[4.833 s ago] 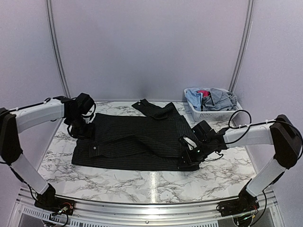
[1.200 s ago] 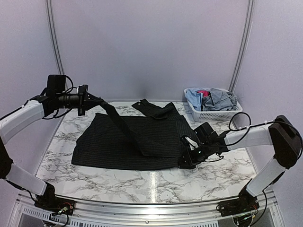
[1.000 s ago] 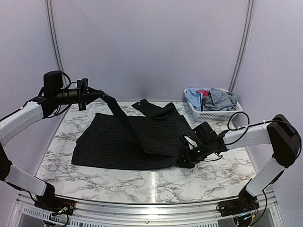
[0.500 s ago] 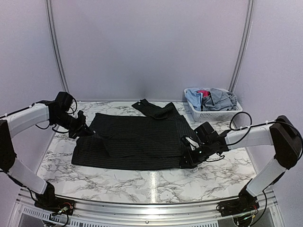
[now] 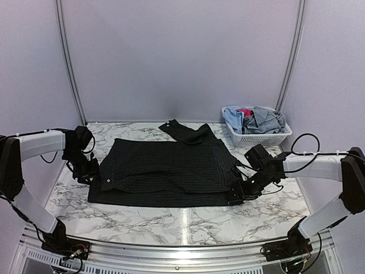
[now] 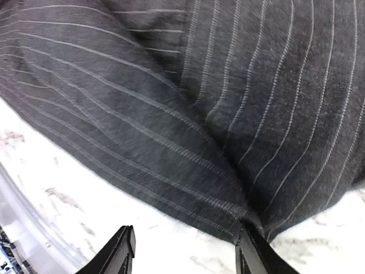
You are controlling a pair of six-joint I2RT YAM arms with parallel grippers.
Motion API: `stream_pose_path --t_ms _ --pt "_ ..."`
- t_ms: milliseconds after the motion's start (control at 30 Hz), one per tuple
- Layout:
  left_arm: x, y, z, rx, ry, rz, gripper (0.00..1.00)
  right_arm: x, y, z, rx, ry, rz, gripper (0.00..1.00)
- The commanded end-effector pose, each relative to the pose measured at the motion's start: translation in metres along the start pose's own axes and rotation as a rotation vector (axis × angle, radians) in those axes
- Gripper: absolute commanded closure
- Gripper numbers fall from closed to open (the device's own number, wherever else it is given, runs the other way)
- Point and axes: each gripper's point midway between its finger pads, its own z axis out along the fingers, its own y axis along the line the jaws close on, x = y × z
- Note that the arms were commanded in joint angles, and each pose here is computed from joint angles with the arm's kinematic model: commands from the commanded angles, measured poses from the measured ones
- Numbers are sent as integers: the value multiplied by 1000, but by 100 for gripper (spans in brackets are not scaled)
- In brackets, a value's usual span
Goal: Fold and stack the mixed laundry pile
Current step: Smooth out the 1/3-folded shirt at the center of the board.
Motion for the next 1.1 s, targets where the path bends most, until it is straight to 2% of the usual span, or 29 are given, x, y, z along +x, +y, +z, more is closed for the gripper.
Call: stream_pose_path --t_ms 0,67,133,267,433,533,767,1000,1067 --pt "-30 -4 -40 -37 -155 56 43 -28 31 -32 -86 -67 -28 44" --pt "-40 -19 -54 -20 -210 117 38 -45 41 -39 -105 -109 -47 44" --pt "-42 -40 -58 38 -224 178 37 -60 47 -38 -117 -130 -56 46" --pt "-25 -84 -40 184 -148 267 41 -86 63 -27 -169 -145 -75 50" --pt "-6 -104 -4 221 -71 286 47 -100 90 -1 -207 -116 -131 54" --pt "-8 -87 19 149 -52 222 47 -92 81 27 -184 -60 -117 57" --pt "8 -23 60 -79 15 131 47 -54 -3 62 -26 36 3 61" --pt "49 10 62 -156 77 91 47 -15 -3 58 -40 110 18 61" --pt "54 4 54 -159 56 110 46 1 0 55 -57 132 37 61"
